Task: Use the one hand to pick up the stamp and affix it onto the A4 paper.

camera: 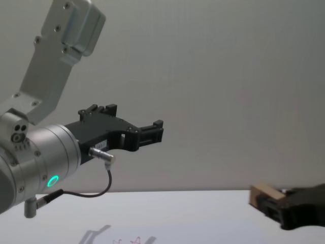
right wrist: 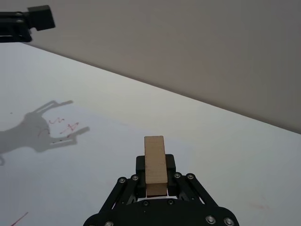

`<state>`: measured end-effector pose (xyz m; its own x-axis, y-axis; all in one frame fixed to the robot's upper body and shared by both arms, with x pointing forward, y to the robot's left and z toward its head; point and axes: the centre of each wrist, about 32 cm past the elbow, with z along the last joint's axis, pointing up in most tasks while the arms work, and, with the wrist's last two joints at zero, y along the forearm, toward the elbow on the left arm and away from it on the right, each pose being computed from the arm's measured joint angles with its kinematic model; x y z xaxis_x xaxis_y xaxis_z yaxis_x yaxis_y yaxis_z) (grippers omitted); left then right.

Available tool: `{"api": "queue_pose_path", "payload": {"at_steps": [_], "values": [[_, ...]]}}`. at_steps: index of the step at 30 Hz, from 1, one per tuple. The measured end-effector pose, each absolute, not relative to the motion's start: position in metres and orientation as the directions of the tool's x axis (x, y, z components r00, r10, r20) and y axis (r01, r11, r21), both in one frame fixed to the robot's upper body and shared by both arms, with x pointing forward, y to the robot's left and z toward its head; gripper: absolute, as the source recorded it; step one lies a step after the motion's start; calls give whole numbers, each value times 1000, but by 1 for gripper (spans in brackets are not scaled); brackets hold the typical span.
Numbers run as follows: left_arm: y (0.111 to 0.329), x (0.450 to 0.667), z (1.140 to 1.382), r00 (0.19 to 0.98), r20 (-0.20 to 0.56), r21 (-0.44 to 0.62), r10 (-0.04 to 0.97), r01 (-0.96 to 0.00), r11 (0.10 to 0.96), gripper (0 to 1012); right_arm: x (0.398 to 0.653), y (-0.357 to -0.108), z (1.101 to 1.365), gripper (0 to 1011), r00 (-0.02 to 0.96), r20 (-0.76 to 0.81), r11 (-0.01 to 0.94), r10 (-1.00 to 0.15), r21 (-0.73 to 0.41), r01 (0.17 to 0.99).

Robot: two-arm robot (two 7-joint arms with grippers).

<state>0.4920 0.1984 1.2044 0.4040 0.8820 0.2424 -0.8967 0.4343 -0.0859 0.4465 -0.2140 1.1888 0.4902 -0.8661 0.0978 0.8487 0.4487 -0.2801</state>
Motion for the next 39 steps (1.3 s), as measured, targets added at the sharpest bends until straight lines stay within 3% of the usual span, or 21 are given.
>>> {"api": "queue_pose_path", "payload": {"at_steps": [8, 17, 27, 39], "values": [[198, 492, 1204, 404, 242, -86, 882, -897, 434, 1001, 465, -210, 1184, 217, 592, 32, 555, -806, -308, 773], [198, 492, 1204, 404, 242, -86, 882, -897, 434, 1001, 476, -209, 1172, 217, 643, -42, 610, -765, -369, 702], [198, 492, 1204, 404, 242, -86, 882, -897, 434, 1001, 481, -212, 1156, 217, 661, -85, 623, -746, -442, 646], [198, 492, 1204, 404, 242, -86, 882, -897, 434, 1001, 486, -212, 1157, 217, 683, -40, 617, -729, -471, 630]]}}
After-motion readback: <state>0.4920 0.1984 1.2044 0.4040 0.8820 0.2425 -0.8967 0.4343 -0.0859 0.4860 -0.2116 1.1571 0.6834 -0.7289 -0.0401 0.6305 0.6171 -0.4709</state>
